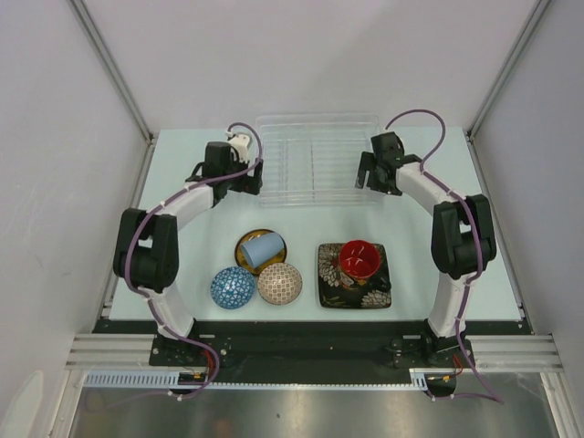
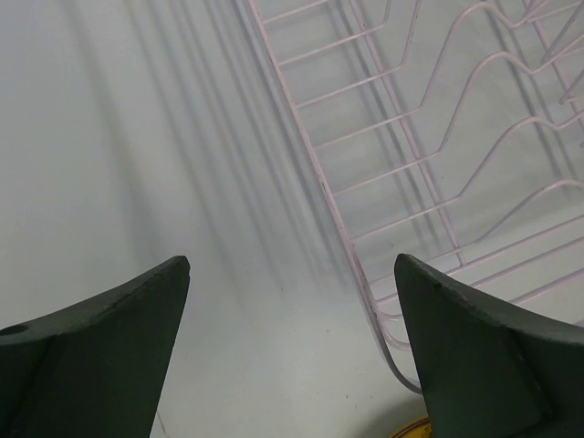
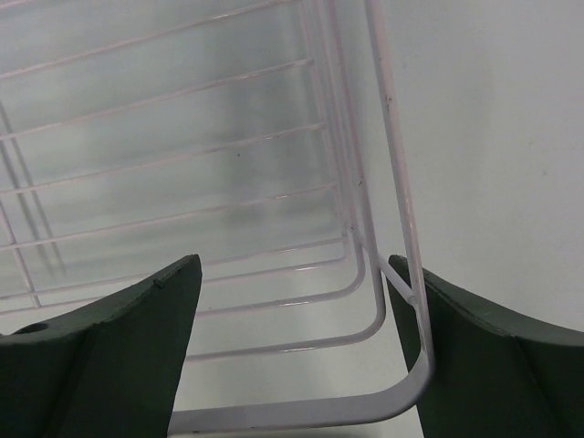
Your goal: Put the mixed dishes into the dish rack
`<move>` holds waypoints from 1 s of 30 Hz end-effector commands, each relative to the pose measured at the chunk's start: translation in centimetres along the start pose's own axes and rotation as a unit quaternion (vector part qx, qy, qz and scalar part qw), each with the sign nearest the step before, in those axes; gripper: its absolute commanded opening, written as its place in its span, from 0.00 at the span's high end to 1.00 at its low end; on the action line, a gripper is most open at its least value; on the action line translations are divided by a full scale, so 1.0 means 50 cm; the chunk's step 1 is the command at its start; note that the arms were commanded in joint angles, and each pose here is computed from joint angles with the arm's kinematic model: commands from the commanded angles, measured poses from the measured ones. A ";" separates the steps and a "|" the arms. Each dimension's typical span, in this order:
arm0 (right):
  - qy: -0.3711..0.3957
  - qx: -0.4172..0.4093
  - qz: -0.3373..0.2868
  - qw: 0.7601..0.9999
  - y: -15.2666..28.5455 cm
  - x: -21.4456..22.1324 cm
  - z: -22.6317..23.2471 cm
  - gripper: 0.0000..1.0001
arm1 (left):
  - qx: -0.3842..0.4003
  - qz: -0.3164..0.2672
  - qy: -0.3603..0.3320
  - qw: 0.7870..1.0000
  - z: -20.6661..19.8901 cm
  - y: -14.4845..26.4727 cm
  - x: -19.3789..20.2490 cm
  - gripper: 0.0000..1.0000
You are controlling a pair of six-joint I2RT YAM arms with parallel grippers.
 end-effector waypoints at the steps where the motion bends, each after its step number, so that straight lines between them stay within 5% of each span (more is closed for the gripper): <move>1: 0.018 -0.004 0.004 1.000 0.041 0.017 0.030 0.13 | -0.014 0.023 -0.030 0.999 0.021 0.045 0.046 0.00; 16: 0.060 -0.002 0.020 0.998 0.105 0.123 0.116 0.13 | -0.007 0.032 -0.029 0.999 0.035 0.095 0.109 0.00; 30: 0.050 0.019 0.003 0.999 0.130 0.115 0.099 0.07 | 0.036 -0.001 -0.030 0.999 -0.006 0.033 -0.024 0.00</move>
Point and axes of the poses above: each gripper's point midway between its finger pads, its own y axis back along the fingers, its own z axis along the line the jaws close on, x = y × z, the point moved 4 cm from there along y, back along the fingers, and after that the axes turned 10 degrees about y, right-handed, at the moved point
